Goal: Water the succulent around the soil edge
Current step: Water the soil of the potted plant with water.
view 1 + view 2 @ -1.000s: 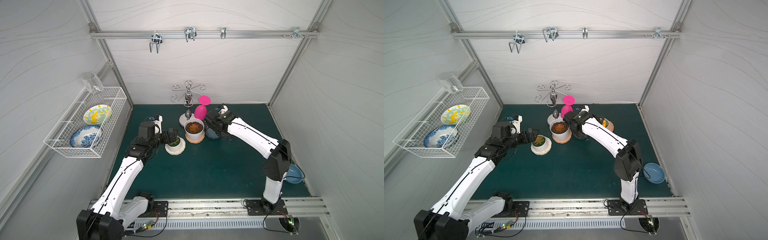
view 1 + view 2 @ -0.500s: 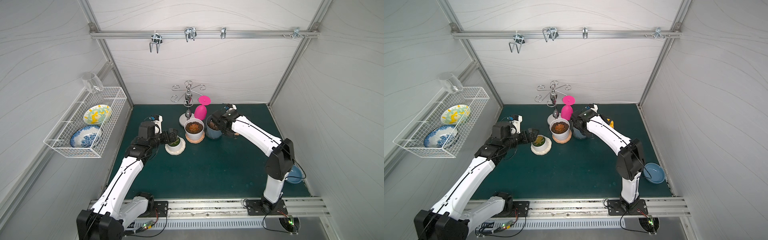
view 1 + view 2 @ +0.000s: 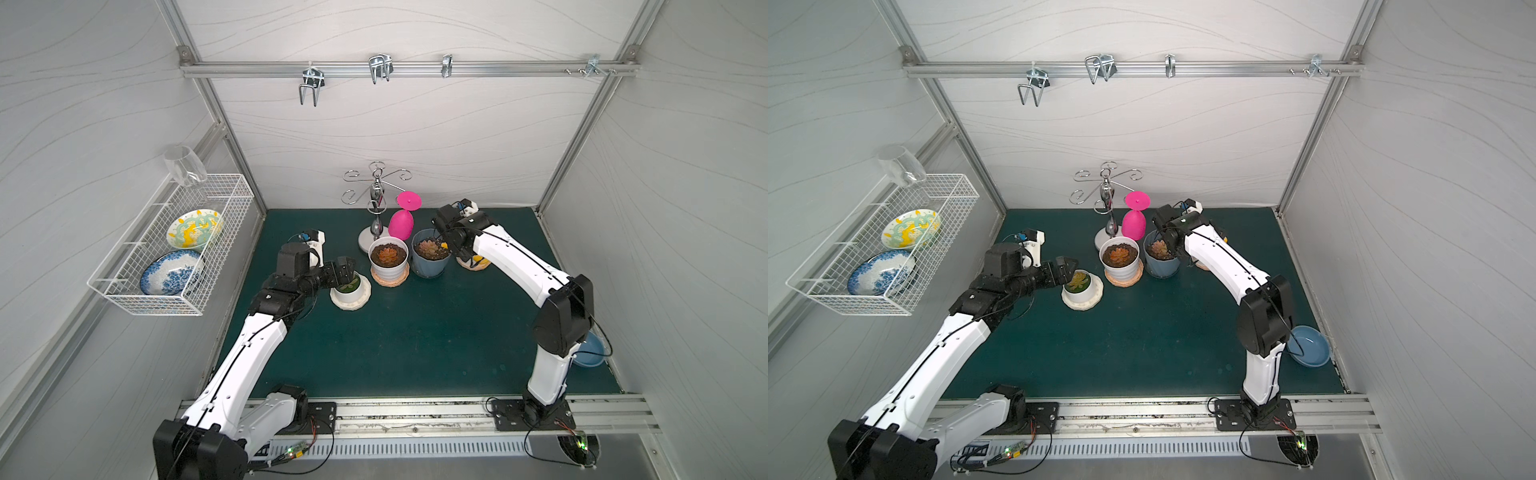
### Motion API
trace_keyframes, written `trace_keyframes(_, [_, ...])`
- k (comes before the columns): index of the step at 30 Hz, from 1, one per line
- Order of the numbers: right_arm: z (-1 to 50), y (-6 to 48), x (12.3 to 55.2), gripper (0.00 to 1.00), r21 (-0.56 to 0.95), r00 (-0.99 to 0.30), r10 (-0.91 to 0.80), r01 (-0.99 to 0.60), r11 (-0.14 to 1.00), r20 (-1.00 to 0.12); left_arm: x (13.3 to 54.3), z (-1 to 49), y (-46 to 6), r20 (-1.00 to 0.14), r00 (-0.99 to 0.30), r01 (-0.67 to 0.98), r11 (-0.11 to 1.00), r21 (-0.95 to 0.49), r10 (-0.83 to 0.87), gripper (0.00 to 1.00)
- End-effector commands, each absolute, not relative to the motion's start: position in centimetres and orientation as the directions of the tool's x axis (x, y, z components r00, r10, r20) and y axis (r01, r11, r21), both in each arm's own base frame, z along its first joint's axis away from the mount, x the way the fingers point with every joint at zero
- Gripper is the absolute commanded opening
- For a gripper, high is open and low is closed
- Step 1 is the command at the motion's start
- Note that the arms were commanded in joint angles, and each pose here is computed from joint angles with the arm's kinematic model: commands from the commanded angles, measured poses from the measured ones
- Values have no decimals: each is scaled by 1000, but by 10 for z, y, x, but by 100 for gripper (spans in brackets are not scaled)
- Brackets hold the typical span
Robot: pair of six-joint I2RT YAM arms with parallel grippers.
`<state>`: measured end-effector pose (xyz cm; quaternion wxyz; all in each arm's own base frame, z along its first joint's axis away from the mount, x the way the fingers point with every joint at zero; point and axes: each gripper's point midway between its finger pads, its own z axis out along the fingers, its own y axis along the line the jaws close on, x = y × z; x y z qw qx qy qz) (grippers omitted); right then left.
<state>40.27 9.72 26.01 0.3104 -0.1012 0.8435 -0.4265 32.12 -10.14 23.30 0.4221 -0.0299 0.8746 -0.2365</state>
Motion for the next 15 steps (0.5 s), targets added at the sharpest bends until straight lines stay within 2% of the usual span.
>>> trace_keyframes(1, [266,104,420,0,-744,-770,-416,112,659,-484,326,252,-102,-759,-597,176,881,-439,-260,100])
trace_keyframes(15, [273,132,446,0,-746,-744,-459,79,662,-485,327,251,-102,-760,-595,173,882,-438,-260,100])
